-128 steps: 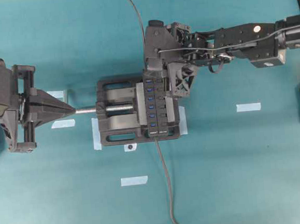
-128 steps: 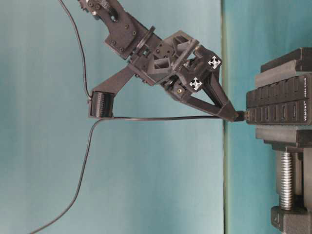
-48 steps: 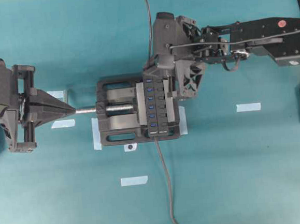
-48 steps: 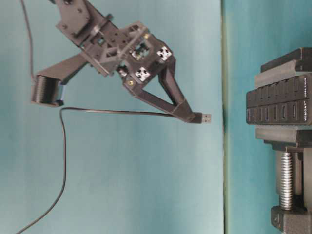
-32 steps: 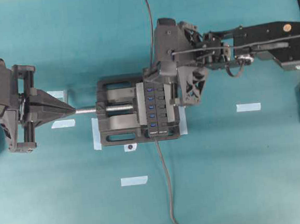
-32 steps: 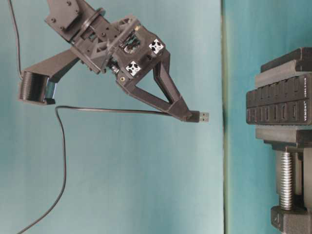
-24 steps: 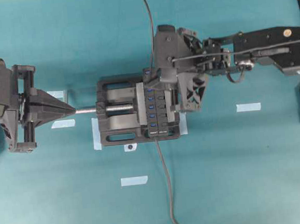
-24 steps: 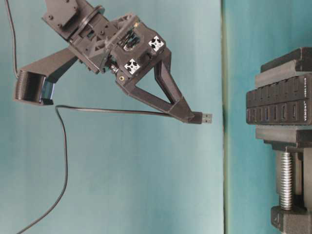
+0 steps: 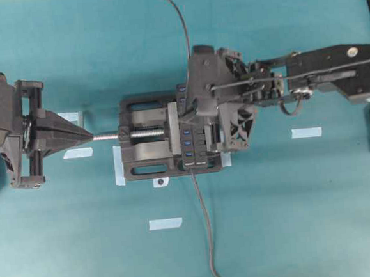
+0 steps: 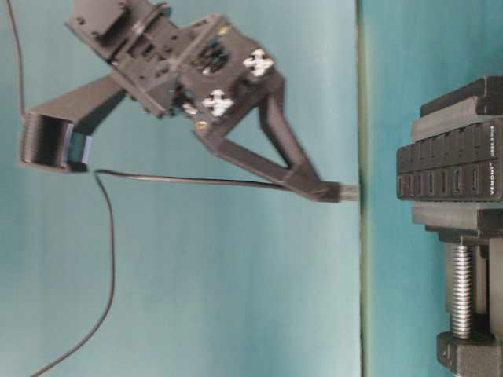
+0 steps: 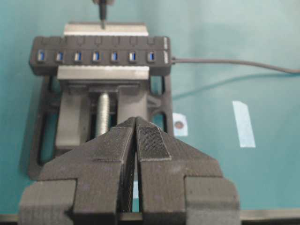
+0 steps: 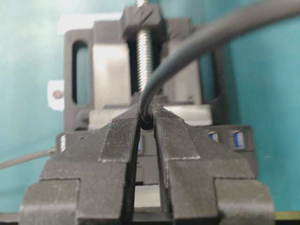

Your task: Insert the USB into the second port from the front of the fixed hub.

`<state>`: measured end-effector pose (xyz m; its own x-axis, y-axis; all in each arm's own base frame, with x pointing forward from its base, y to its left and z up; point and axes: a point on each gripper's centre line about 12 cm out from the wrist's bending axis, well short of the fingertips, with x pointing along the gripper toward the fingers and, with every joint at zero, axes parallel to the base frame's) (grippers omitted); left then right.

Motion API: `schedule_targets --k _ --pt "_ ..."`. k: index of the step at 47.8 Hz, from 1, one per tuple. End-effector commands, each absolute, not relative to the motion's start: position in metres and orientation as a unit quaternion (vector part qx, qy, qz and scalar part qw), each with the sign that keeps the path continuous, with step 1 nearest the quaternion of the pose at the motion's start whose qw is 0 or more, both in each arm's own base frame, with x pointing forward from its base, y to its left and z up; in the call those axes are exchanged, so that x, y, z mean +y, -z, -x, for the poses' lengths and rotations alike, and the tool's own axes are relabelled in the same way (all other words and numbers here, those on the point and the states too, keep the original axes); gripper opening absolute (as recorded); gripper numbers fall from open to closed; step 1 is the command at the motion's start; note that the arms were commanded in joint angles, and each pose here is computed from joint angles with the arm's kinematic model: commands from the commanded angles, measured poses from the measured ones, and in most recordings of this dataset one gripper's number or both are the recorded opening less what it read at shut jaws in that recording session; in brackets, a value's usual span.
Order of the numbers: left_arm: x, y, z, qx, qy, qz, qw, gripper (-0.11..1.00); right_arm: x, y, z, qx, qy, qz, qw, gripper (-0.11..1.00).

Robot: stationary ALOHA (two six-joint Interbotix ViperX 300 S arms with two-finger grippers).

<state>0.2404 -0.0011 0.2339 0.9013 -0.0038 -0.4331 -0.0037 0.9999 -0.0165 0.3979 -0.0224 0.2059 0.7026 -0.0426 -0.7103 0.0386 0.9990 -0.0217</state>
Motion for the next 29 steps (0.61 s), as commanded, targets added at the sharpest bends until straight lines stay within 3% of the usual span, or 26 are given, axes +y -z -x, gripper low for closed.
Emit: schedule_targets --k 1,29 --pt "-0.001 -0.240 -0.243 0.212 0.001 0.009 0.977 0.00 -0.018 -0.210 -0.400 0.377 0.019 -0.001 0.926 0.06" --pt "-0.001 -0.241 -0.243 0.210 0.000 0.009 0.978 0.00 -0.005 -0.189 -0.404 0.397 0.011 -0.011 0.918 0.06"
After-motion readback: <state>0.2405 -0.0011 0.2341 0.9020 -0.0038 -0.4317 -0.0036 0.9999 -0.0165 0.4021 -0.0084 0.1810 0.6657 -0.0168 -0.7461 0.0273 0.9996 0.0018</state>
